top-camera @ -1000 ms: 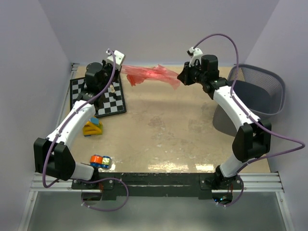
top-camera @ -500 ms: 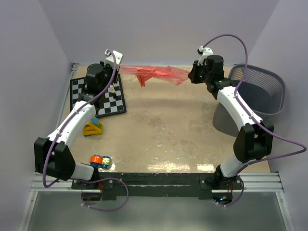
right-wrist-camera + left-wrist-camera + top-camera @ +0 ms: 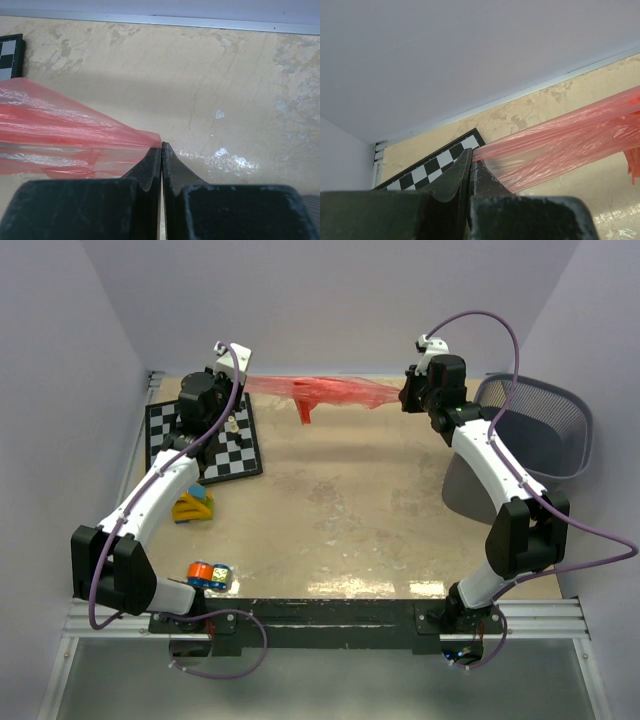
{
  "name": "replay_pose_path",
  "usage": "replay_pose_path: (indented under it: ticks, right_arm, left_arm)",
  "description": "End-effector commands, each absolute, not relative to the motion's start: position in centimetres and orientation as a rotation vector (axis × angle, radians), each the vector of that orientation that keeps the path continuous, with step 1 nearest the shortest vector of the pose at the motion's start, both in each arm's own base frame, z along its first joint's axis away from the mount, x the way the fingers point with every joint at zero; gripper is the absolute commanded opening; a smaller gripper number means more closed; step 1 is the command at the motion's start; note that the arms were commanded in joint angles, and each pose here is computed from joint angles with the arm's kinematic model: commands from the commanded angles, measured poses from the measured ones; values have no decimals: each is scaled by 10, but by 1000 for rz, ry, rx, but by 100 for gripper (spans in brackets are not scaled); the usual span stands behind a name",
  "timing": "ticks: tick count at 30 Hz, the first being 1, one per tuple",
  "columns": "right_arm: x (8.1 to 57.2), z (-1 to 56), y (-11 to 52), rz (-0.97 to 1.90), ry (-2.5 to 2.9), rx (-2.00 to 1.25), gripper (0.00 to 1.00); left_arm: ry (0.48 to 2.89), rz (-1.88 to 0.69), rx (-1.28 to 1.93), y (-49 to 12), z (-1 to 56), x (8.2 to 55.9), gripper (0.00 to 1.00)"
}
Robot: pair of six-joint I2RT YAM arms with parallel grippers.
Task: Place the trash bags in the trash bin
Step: Unfold the trash bag at the center of the board.
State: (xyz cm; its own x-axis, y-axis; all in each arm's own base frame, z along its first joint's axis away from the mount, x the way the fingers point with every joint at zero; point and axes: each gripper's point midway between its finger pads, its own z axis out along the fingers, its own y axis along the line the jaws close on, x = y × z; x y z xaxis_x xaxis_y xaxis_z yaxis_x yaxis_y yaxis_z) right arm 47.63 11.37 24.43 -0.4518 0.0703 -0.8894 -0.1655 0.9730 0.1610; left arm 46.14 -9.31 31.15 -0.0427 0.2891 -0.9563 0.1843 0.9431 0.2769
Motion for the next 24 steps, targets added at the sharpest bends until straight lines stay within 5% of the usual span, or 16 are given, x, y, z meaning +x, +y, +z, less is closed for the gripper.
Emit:
replay_pose_path:
  ticks: [1,2,7,10,24]
  right_arm:
    - [476,278,102,228,1944,-86,0]
    - [473,285,118,298,1918,-194,2]
    - [449,331,153,430,1787,-475,52]
    - [437,362,139,331,1762,-507,65]
    - [333,375,10,-333,2056,-399,83]
  left_arm:
    - [1551,136,275,-76,341,458,0]
    - [1540,104,291,-81,343,457,0]
    - [1369,-301,594,-166,370,422,0]
    - [1351,-349,602,-183,375,418,0]
    - [1432,-468,451,-200,359,448,0]
